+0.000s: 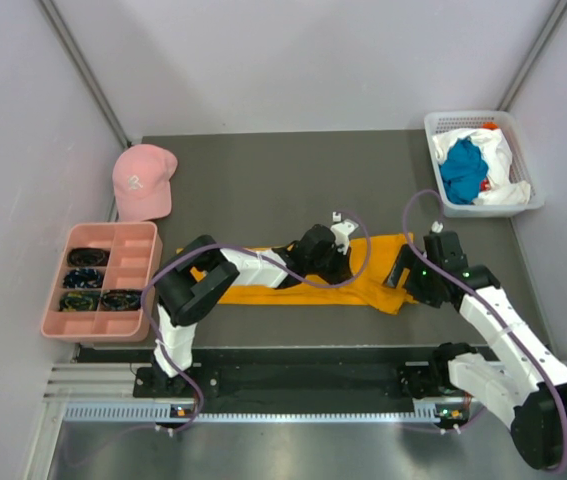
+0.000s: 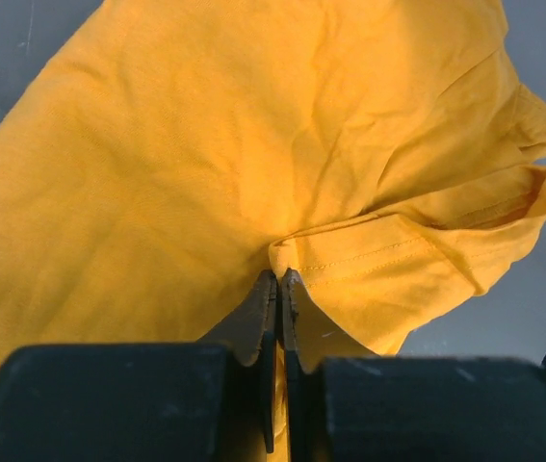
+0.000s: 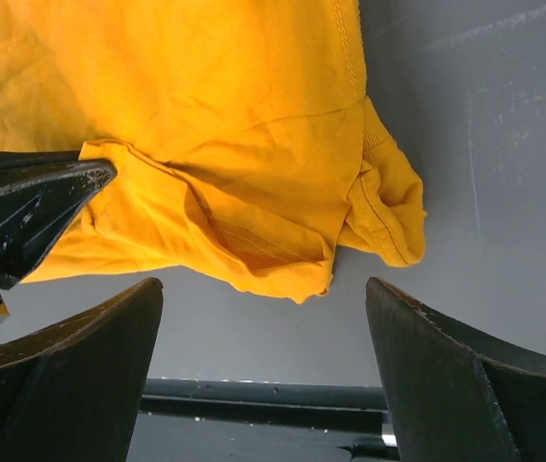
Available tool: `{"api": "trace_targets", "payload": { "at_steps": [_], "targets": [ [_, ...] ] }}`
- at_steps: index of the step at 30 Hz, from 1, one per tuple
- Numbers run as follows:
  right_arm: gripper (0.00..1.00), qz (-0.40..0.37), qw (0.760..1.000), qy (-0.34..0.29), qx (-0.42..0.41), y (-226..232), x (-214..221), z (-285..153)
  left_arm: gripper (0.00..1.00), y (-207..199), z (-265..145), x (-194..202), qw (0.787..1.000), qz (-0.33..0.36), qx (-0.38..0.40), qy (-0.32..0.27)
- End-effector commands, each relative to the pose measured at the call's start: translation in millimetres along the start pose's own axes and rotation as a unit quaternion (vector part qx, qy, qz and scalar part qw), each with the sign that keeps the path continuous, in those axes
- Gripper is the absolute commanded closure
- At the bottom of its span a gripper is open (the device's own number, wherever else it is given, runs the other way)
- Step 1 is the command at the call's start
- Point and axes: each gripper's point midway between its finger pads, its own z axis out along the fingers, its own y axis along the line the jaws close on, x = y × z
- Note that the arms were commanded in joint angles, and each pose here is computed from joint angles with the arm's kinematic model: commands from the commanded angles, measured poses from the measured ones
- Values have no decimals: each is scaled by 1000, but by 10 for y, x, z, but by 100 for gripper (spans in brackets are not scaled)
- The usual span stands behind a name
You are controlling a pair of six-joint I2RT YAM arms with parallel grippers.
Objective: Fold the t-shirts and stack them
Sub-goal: Fold the other side of the tshirt into a rectangle
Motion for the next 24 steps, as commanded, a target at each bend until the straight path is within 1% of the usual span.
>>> {"api": "trace_targets", "payload": {
  "at_steps": [1, 3, 5, 6, 8, 13, 17, 20, 24],
  "targets": [
    [14, 1, 1000, -1, -11, 34, 41, -29, 100, -44, 45, -194, 1000, 6, 3, -26],
    [15, 3, 1000, 1, -14, 39, 58, -15, 100, -46, 48, -182, 1000, 4, 4, -25],
    [18, 4, 1000, 5, -16, 38, 84, 6, 100, -49, 52, -186, 1000, 4, 5, -24],
    [23, 5, 1000, 6, -17, 35, 97, 17, 100, -46, 48, -182, 1000, 4, 4, -24],
    [30, 6, 1000, 6, -18, 38, 101, 29, 100, -44, 44, -182, 1000, 5, 3, -24],
    [36, 6, 1000, 11, -15, 20, 131, 54, 100, -36, 44, -177, 1000, 5, 1, -23],
    [45, 9, 1000, 11, -10, 2, 140, 74, 100, -24, 39, -173, 1000, 5, -3, -22],
    [49, 12, 1000, 9, -5, -24, 144, 97, 100, -33, 28, -183, 1000, 5, -2, -23],
    [49, 16, 1000, 9, 8, -79, 160, 135, 100, -26, 21, -187, 1000, 7, -4, -23]
  ]
}}
